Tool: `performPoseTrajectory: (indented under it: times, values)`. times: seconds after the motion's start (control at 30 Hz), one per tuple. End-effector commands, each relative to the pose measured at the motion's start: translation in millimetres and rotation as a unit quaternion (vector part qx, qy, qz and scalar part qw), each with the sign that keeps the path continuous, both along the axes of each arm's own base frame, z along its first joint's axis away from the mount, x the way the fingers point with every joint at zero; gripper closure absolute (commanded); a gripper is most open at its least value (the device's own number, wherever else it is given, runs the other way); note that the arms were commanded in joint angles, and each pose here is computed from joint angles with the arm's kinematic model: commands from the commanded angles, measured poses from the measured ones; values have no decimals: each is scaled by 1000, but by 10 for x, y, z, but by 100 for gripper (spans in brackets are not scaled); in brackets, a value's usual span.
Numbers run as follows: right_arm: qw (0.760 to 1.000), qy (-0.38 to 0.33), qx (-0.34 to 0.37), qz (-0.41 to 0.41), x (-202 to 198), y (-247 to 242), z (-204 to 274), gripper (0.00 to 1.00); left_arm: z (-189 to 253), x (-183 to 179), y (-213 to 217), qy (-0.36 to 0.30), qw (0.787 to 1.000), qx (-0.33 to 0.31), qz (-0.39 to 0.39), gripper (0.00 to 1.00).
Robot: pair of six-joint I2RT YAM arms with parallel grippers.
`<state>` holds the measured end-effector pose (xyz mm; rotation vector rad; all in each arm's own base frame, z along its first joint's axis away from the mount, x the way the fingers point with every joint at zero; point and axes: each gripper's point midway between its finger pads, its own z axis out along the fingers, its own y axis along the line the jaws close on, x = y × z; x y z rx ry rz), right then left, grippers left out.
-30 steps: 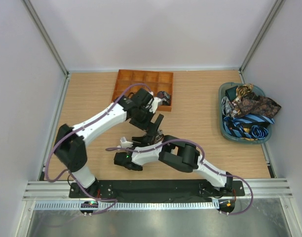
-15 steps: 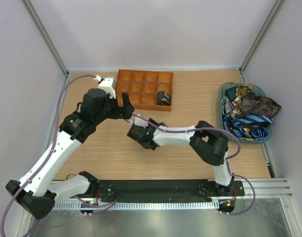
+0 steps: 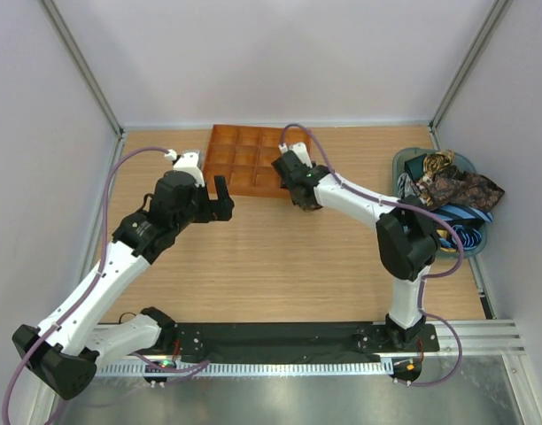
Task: Roll the ties
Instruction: Place the rolled tie into the container
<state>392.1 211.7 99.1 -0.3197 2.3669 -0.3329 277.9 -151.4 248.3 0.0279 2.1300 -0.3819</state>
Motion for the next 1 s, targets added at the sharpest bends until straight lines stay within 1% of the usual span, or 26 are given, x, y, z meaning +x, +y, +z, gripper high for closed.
performPoseTrajectory:
  times: [0.0,0.13,0.23,0.27,0.43,0.5,0.53,0.6,0.63,0.7,0.97]
  values:
    - [996,-46,78,-14,186,153,588,99,84,-5,46,-15,1000,1,5,0]
    - [992,-62,107,-17,426,273,859,99,64,-64,25,-3,1000,2,-9,0]
    - [993,-51,106,-23,507,341,848,99,15,-116,41,7,1000,7,-13,0]
    - [992,-58,113,-24,554,379,957,99,1,-130,46,8,1000,9,-16,0]
    - [989,-78,123,-38,699,458,1143,99,-62,-186,64,14,1000,14,-22,0]
    - [990,-68,116,-40,722,476,1080,99,-83,-193,61,16,999,16,-25,0]
    - [989,-76,124,-41,759,504,1173,99,-86,-196,61,17,999,17,-26,0]
    - [991,-63,105,-49,768,487,1065,99,-97,-200,62,18,999,20,-28,0]
    - [991,-70,108,-48,782,527,1133,99,-98,-200,60,19,999,20,-29,0]
    - [992,-62,95,-50,788,547,1027,99,-104,-204,64,20,999,23,-31,0]
    - [993,-49,95,-44,814,808,780,99,-178,-238,78,34,998,35,-37,0]
